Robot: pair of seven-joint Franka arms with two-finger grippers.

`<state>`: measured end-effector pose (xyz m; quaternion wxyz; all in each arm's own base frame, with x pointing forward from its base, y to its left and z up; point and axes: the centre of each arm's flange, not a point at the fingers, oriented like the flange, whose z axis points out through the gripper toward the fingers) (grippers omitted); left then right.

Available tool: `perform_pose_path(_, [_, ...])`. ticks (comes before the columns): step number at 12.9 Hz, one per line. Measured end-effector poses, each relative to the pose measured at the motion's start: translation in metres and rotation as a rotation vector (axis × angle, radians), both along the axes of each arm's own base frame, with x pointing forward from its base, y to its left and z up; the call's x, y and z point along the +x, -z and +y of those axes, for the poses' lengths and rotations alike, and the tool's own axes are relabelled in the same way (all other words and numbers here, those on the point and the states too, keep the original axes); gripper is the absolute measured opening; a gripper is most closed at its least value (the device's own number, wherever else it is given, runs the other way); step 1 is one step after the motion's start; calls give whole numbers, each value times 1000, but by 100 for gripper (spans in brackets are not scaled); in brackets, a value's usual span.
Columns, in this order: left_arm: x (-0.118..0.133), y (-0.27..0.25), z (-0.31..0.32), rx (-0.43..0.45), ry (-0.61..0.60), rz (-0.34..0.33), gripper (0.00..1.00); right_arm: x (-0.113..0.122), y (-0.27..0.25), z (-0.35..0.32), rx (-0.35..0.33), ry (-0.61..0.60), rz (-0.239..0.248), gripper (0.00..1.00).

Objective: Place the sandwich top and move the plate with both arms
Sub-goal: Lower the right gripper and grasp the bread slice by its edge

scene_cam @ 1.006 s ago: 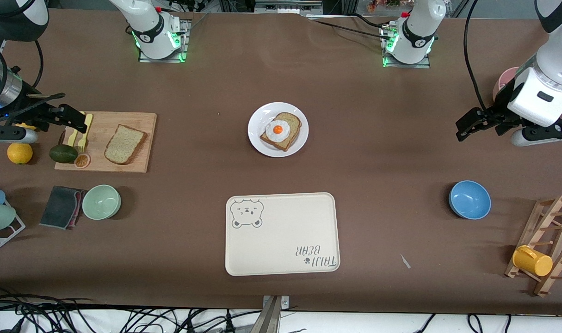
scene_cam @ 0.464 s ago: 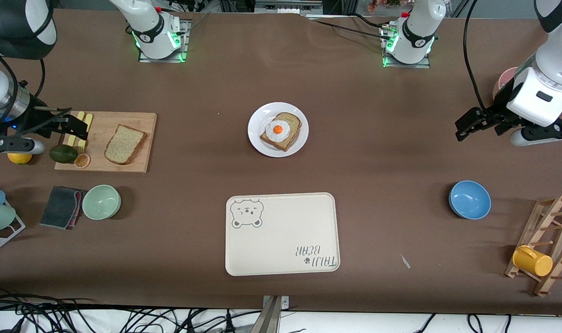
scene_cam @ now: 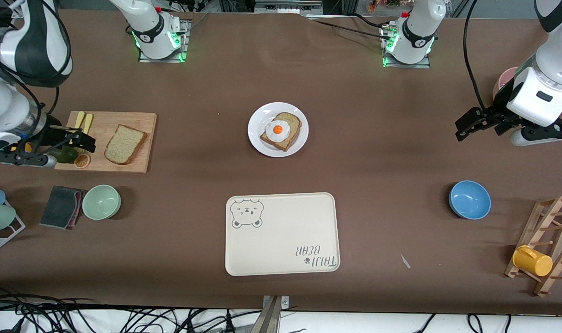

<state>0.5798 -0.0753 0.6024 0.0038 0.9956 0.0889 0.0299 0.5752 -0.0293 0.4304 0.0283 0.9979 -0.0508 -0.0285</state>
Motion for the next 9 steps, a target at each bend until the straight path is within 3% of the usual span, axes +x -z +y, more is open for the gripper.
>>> perform_pose_path(6, [0, 0, 0, 1, 0, 4, 100, -53, 69, -27, 5, 69, 42, 93])
perform_pose_path(9, [-1, 0, 0, 1, 0, 5, 100, -72, 97, -51, 6, 121, 24, 93])
